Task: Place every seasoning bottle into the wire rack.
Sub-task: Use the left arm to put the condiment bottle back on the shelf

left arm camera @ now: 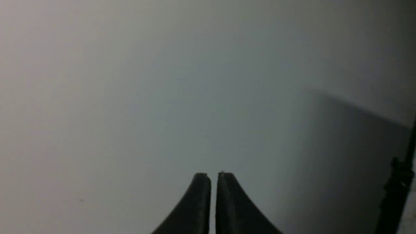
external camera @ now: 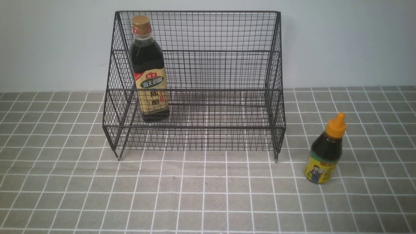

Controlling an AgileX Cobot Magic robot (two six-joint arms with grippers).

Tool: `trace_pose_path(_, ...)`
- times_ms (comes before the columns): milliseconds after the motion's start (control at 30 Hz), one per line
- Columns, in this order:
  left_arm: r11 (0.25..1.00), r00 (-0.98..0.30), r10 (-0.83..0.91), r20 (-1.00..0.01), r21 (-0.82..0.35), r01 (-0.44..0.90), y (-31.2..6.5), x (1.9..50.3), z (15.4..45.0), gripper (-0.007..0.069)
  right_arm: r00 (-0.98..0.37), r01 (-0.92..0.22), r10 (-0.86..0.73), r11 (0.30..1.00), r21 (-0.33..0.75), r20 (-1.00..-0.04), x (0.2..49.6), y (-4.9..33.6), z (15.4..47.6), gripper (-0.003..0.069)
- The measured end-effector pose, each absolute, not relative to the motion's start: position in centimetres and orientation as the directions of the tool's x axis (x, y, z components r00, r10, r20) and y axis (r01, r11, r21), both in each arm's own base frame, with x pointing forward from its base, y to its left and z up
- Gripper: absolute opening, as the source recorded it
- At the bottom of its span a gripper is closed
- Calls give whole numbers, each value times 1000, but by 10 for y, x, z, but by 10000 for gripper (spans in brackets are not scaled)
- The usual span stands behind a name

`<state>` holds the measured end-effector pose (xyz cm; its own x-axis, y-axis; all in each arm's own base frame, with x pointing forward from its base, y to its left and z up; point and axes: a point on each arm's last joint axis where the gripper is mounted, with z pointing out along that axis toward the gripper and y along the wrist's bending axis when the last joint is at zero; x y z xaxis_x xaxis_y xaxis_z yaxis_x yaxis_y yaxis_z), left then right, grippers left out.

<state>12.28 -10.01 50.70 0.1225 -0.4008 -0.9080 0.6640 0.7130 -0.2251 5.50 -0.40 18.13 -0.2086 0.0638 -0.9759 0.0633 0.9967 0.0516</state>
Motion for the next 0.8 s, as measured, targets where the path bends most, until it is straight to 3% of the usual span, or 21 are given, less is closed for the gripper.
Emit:
trace_pose_path(100, 653, 32, -411, -911, -269, 708, -109, 121, 488, 15, -209, 63, 64, 997, 52, -976, 55, -4, 181, -15)
trace_pose_path(400, 348, -387, -414, -824, -536, 769, -135, 114, 437, 15, -209, 63, 64, 997, 52, -976, 55, -4, 181, -15)
trace_pose_path(533, 352, -459, -304, -835, -546, 760, -141, 112, 408, 15, -209, 63, 64, 997, 52, -976, 55, -4, 181, -15)
trace_pose_path(667, 429, -546, -164, -821, -558, 710, -143, 113, 367, 15, -209, 63, 64, 997, 52, -976, 55, -4, 181, -15)
trace_pose_path(800, 509, -605, -103, -790, -564, 650, -137, 118, 346, 15, -209, 63, 64, 997, 52, -976, 55, -4, 181, -15)
